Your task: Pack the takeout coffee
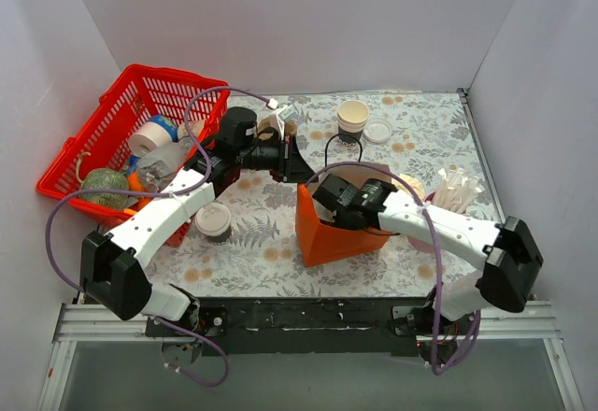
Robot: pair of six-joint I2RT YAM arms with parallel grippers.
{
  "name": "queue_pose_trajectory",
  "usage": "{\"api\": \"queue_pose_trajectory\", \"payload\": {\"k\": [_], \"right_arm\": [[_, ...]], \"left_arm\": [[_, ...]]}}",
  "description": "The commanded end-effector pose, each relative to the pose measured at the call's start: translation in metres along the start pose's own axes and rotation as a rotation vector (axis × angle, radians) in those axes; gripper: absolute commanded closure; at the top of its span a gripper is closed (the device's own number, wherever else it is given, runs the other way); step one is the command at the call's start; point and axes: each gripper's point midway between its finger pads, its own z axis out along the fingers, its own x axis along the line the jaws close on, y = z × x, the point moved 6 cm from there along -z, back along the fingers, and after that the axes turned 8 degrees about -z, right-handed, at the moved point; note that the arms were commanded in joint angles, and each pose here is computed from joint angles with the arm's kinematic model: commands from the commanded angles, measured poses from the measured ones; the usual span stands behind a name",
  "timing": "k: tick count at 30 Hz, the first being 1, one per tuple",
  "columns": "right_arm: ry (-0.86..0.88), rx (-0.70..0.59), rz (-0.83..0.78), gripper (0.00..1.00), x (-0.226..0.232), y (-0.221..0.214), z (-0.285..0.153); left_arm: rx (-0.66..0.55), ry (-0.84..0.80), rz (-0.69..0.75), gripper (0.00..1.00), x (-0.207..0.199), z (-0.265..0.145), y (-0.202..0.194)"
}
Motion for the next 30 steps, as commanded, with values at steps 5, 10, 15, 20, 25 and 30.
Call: {"api": "queue_pose_trajectory", "payload": {"k": [5,10,15,20,25,30], "right_arm": [[-0.359,-0.408,0.246,0.99,-0.054,0.02,-0.068],[-0.517,-0.568,0.396,0.92,-0.072,0.021,-0.095],[-0.581,-0.839,0.513,0.76,-0.084,0.023,-0.141],[-0.589,-1.144,0.626,0.44,-0.079,0.013,-0.185],[-0.588,-1.375,0.781,0.1,-0.074,-0.001,-0.216],[-0.608,-1.354,0.99,0.07,-0.077,-0.023,-0.226]], "left_arm": [[-0.002,0.036,-0.003,1.0,-0.001,-0.008,-0.01],[-0.018,0.003,0.018,1.0,-0.008,-0.014,-0.013],[-0.046,0.039,0.001,1.0,-0.005,-0.016,-0.015],[-0.111,0.113,-0.016,1.0,-0.004,-0.027,-0.018],[-0.183,0.257,-0.063,1.0,0.005,-0.043,-0.026],[-0.316,0.472,-0.152,1.0,0.018,-0.066,-0.028]]}}
